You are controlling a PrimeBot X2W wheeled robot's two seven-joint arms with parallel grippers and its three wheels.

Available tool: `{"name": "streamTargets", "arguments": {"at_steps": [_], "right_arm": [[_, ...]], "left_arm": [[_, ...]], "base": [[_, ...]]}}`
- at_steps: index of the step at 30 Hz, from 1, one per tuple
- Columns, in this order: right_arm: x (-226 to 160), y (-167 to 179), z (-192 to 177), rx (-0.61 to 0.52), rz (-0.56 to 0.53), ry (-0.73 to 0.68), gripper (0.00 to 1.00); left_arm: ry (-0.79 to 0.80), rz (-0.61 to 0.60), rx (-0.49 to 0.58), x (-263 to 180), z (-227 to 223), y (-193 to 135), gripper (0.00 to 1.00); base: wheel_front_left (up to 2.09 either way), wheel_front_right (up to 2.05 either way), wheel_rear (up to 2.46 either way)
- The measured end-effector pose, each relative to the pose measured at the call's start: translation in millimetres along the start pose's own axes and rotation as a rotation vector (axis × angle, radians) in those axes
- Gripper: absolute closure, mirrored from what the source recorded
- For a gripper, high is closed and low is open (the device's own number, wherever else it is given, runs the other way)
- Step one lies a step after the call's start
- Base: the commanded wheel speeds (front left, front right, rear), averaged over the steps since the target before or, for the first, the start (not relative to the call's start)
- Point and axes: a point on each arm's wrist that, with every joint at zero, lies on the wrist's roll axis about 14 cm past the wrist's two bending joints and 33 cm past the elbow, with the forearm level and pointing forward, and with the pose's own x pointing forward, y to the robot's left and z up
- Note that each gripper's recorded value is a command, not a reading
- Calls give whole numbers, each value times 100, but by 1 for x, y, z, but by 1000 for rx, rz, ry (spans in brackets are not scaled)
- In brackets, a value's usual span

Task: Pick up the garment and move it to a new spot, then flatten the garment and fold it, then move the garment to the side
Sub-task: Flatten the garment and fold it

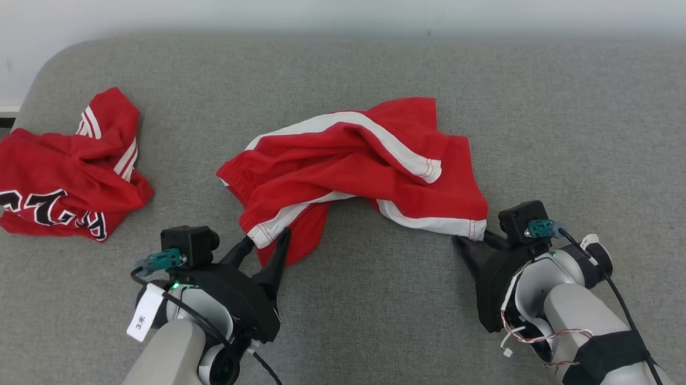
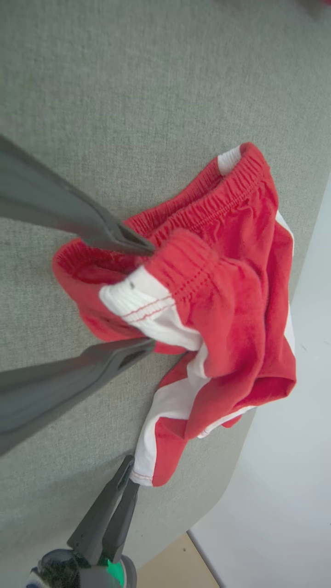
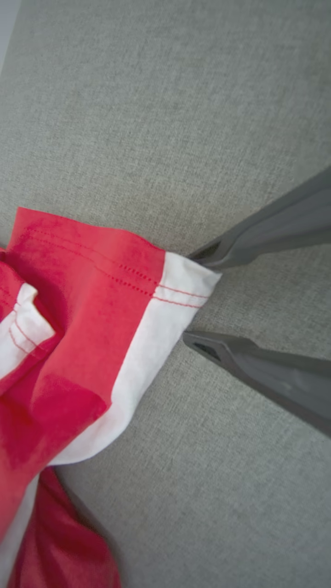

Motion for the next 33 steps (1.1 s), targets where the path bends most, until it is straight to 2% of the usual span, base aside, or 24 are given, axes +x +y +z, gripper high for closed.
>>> {"name": "streamTargets", "arguments": {"at_steps": [1,2,3,4,5,11,13,20,26,33], "right_arm": [[1,1,0,0,3,1,55],[2,1,-1,0,5,2,62],[2,1,-1,0,5,2,69],[3,2,-1,1,8,3,91],[4,2,-1,2,10,2,100],[5,4,0,4,13,-11,100],[4,3,2,7,11,-21,100],[-1,-3,18,50,-11,-84,100],[-10,4,74,208,38,-254,100],[-35,-5,130,226,40,-388,100]], "left_arm": [[-2,-3,1,1,1,0,55],[-4,-5,2,2,2,-1,60],[-4,-5,2,2,2,-1,73],[-7,-7,3,2,2,-1,88],[-10,-8,5,2,3,-1,100],[-28,-7,3,1,7,1,100],[-38,-3,6,0,9,2,97],[-75,9,16,-6,21,8,100],[-174,-44,49,-9,58,-7,100],[-242,-143,116,-12,101,-38,100]], "base": [[0,0,0],[0,0,0],[0,0,0],[0,0,0],[0,0,0],[0,0,0],[0,0,0],[0,0,0],[0,0,0],[0,0,0]]}}
